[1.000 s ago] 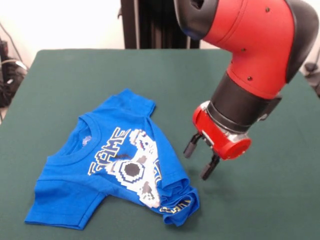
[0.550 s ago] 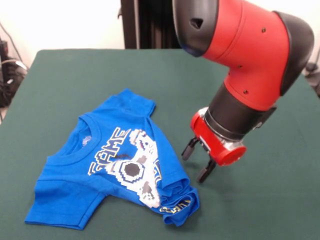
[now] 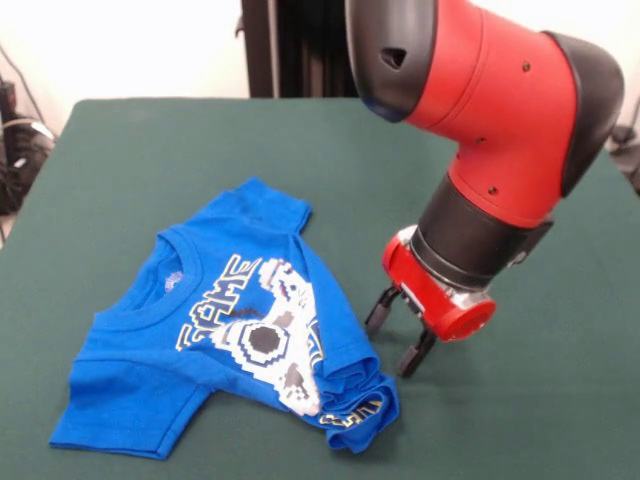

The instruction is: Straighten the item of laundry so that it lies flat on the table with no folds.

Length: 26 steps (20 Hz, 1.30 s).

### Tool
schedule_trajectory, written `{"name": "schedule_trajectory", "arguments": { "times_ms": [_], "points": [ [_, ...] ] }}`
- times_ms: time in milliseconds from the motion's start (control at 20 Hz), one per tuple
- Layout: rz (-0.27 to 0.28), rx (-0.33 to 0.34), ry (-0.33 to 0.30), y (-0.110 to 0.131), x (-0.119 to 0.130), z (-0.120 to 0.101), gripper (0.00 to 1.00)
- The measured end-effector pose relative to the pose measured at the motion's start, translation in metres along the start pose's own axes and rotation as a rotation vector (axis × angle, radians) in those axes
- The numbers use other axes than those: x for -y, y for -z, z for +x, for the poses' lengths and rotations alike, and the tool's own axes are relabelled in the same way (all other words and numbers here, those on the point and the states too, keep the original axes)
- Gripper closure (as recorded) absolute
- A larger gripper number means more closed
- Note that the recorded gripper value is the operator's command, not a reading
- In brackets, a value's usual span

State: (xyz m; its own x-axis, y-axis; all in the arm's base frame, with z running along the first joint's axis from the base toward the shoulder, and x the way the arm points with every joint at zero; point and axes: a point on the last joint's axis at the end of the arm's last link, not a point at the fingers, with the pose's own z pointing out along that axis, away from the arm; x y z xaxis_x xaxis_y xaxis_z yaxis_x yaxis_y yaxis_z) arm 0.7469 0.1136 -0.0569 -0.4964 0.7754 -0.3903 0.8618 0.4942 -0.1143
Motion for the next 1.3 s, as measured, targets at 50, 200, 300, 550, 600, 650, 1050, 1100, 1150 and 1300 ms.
{"name": "schedule_trajectory", "arguments": {
  "times_ms": [50, 200, 300, 550, 600, 650, 1050, 1100, 1150, 1300],
  "points": [
    [-0.009, 0.005, 0.001, 0.000, -0.001, 0.000, 0.00],
    [-0.037, 0.019, 0.007, 0.002, -0.006, 0.001, 0.00],
    [-0.055, 0.031, 0.014, 0.005, -0.009, 0.003, 0.00],
    [-0.068, 0.049, 0.036, 0.013, -0.015, 0.012, 0.00],
    [-0.069, 0.050, 0.038, 0.014, -0.016, 0.013, 0.00],
    [-0.072, 0.056, 0.043, 0.017, -0.018, 0.014, 0.00],
    [-0.101, 0.124, 0.057, 0.028, -0.033, -0.008, 0.00],
    [-0.105, 0.133, 0.059, 0.029, -0.035, -0.012, 0.00],
    [-0.111, 0.148, 0.062, 0.028, -0.039, -0.017, 0.00],
    [-0.118, 0.196, 0.079, 0.022, -0.047, -0.033, 0.00]
  ]
}}
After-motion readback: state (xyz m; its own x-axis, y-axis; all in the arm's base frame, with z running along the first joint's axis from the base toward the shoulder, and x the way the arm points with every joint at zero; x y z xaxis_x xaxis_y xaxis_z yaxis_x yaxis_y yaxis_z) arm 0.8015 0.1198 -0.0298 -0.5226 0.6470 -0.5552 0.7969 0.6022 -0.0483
